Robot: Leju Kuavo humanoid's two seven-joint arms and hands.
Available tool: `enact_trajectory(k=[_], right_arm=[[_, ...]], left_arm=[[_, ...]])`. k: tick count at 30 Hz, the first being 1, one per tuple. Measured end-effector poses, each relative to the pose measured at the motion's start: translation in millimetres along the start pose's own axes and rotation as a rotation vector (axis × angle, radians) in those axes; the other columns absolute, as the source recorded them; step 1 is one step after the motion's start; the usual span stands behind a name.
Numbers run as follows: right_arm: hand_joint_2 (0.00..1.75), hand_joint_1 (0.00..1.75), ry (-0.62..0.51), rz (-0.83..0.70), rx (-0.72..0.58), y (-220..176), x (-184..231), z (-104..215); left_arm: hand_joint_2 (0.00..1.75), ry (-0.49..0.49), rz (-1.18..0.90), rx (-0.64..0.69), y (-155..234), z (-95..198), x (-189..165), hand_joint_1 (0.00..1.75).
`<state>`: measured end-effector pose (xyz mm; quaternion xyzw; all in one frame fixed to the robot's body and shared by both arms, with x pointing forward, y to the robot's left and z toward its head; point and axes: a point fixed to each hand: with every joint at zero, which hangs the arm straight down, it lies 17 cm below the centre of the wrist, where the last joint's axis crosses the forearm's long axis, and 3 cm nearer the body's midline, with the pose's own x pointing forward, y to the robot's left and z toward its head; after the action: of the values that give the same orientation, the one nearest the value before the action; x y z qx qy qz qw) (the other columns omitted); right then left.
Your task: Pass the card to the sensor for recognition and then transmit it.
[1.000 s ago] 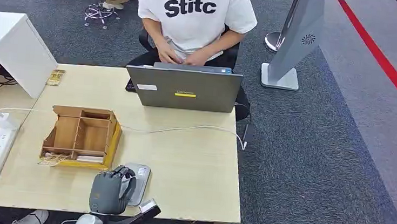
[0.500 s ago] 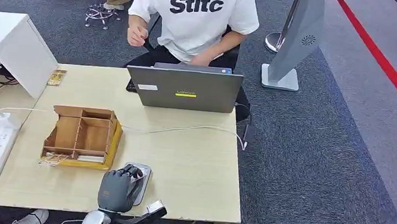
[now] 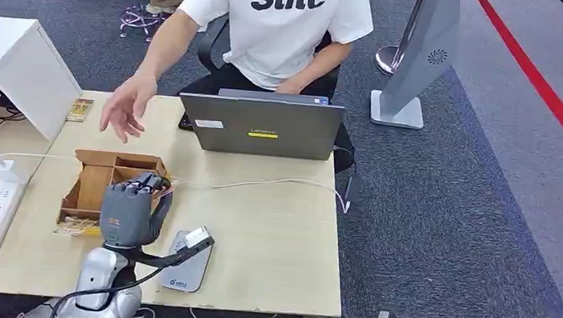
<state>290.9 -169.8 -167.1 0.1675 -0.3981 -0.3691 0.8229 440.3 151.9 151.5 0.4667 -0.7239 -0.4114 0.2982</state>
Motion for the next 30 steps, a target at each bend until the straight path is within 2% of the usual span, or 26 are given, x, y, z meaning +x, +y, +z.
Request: enact_trajectory(k=[5,12,18,30], right_arm=[[1.75,0.0,0.011,0.011,0.012,4,-2,0],[1.75,0.0,0.034,0.031,0.037,14,-7,-1],[1.75,0.0,0.037,0.031,0.044,16,-8,-1],[1.75,0.0,0.036,0.027,0.045,17,-8,-1]], left_arm=[[1.75,0.01,-0.027,0.024,9,-7,-10,1.75],[1.75,0.075,-0.141,0.035,26,-46,-82,1.75],[1.75,0.126,-0.181,-0.002,19,-49,-125,1.75],[1.75,0.154,-0.188,-0.021,12,-43,-140,1.75]])
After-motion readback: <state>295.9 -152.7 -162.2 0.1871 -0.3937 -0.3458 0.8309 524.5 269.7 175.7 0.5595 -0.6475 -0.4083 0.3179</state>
